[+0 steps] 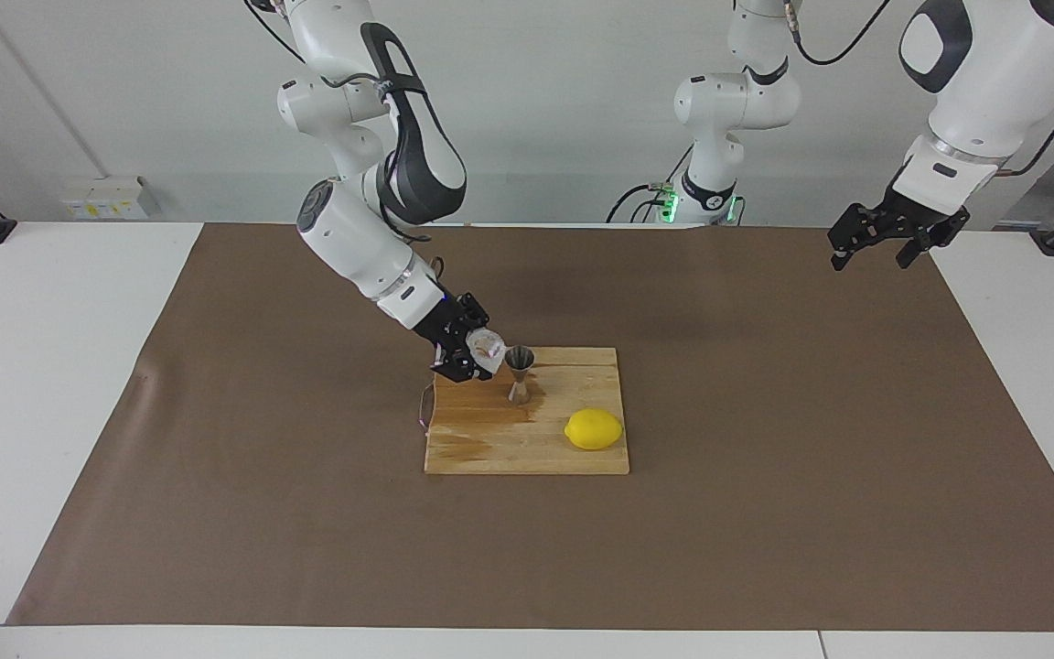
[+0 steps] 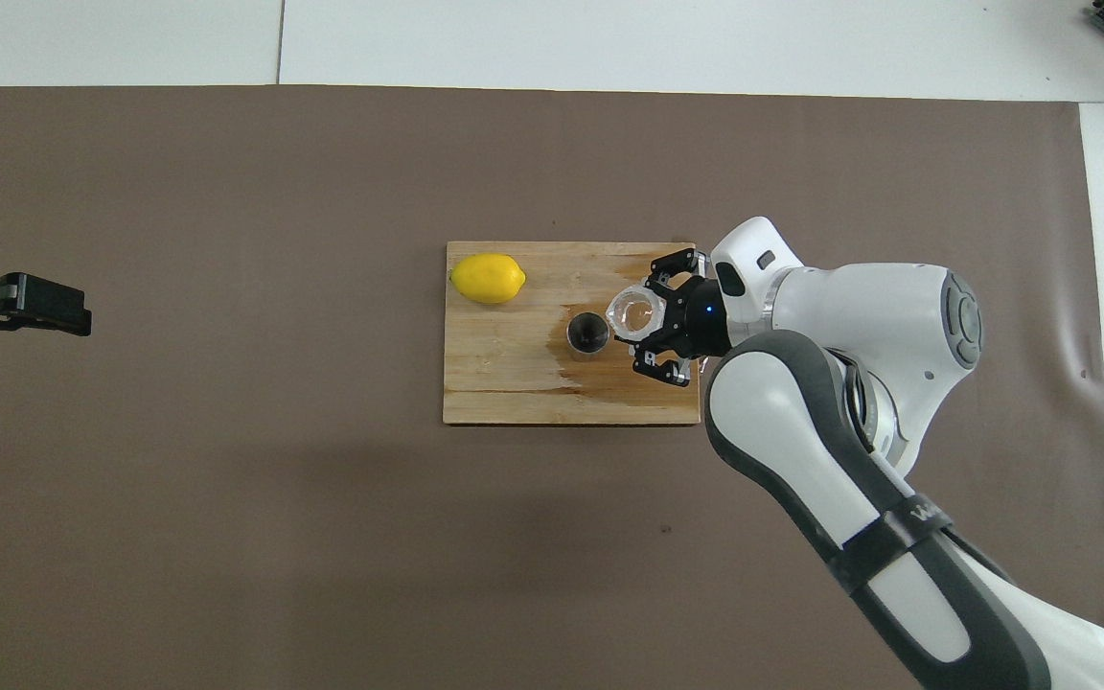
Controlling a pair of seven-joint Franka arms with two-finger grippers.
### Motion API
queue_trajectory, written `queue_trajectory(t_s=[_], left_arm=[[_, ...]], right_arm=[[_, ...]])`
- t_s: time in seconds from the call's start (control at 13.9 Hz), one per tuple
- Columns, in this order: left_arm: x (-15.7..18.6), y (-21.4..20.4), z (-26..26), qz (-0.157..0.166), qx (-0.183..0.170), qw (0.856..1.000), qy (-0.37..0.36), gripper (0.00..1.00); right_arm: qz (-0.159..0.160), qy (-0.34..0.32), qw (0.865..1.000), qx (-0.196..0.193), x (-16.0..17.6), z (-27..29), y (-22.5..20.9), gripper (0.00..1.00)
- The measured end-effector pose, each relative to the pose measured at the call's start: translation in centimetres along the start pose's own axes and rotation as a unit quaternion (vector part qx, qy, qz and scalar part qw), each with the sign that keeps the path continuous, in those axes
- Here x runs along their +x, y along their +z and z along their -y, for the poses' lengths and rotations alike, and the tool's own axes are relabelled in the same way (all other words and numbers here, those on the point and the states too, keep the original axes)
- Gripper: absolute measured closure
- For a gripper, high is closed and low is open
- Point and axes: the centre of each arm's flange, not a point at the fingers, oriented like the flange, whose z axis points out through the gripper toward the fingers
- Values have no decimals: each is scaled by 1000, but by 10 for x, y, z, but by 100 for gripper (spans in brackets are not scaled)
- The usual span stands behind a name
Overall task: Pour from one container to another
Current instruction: 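Lift the glass cup with the right gripper over the metal cup, then tilt the glass cup with the right gripper above the metal cup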
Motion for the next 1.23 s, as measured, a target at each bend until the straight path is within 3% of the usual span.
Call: queue_trajectory(t_s=[0.36, 0.87, 1.23], left_arm=[[0, 0, 0, 0, 0, 1000, 0, 0], [0, 0, 0, 0, 0, 1000, 0, 0], [2, -2, 0, -8, 0, 1000, 0, 0]], right_arm=[[72, -32, 997, -2, 13, 8, 7, 51], [109, -68, 992, -9, 25, 15, 12, 51], [110, -70, 991, -9, 25, 15, 12, 51]])
